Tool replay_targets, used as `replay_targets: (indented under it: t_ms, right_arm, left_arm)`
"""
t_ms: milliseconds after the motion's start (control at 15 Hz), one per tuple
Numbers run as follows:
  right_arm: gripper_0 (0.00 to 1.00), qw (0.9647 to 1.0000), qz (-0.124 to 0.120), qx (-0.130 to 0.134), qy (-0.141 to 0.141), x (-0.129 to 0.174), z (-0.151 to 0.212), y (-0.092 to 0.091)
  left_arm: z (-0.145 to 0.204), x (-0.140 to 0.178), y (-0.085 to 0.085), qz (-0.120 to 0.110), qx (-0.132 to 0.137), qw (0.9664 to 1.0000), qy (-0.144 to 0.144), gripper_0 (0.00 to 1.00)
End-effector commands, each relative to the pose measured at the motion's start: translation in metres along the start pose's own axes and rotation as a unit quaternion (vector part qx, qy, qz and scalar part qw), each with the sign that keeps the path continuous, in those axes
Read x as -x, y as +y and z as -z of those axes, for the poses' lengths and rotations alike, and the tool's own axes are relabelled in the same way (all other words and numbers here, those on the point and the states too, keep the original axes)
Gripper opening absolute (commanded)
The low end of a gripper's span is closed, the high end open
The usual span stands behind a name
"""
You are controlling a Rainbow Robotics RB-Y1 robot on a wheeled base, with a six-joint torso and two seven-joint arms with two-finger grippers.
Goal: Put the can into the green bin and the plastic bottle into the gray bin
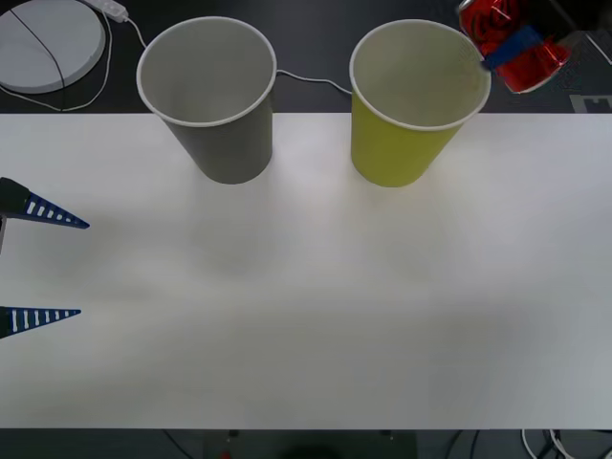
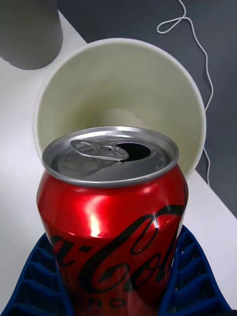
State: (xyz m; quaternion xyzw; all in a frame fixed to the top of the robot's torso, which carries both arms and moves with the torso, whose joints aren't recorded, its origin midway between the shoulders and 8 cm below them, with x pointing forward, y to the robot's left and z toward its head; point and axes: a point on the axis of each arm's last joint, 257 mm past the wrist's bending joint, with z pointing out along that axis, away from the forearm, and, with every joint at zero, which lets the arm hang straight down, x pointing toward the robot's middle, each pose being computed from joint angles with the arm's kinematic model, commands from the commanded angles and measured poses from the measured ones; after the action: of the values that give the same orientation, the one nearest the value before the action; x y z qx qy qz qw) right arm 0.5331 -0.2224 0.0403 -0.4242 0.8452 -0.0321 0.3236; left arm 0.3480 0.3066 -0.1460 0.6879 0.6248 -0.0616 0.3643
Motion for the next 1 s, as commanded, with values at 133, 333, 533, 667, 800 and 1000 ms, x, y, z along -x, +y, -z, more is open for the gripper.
replay_targets:
  t_ms: [133,333,533,667,800,1000]
  right_arm:
    - [0.00,0.9995,0.022,-0.023,0.003,0.030,-0.019,-0.010]
    - [0.00,0.9988,0.035,-0.032,0.008,0.050,-0.036,-0.009]
    - [0.00,0.9975,0.048,-0.048,0.016,0.062,-0.051,-0.009]
    - [0.00,0.9977,0.049,-0.044,0.015,0.064,-0.054,-0.007]
    - [0.22,0.9976,0.054,-0.041,0.014,0.065,-0.054,-0.005]
    - [1.00,0.9968,0.068,-0.040,0.013,0.064,-0.053,-0.006]
  left_arm:
    - [0.000,0.000,0.000,0.000,0.000,1.0000,0.000,1.00]
    - [0.000,0.000,0.000,0.000,0.000,1.0000,0.000,1.00]
    - [0.000,0.000,0.000,0.000,0.000,1.0000,0.000,1.00]
    - [0.000,0.000,0.000,0.000,0.000,1.0000,0.000,1.00]
    - [0.000,0.000,0.000,0.000,0.000,1.0000,0.000,1.00]
    - [0.000,0.000,0.000,0.000,0.000,1.0000,0.000,1.00]
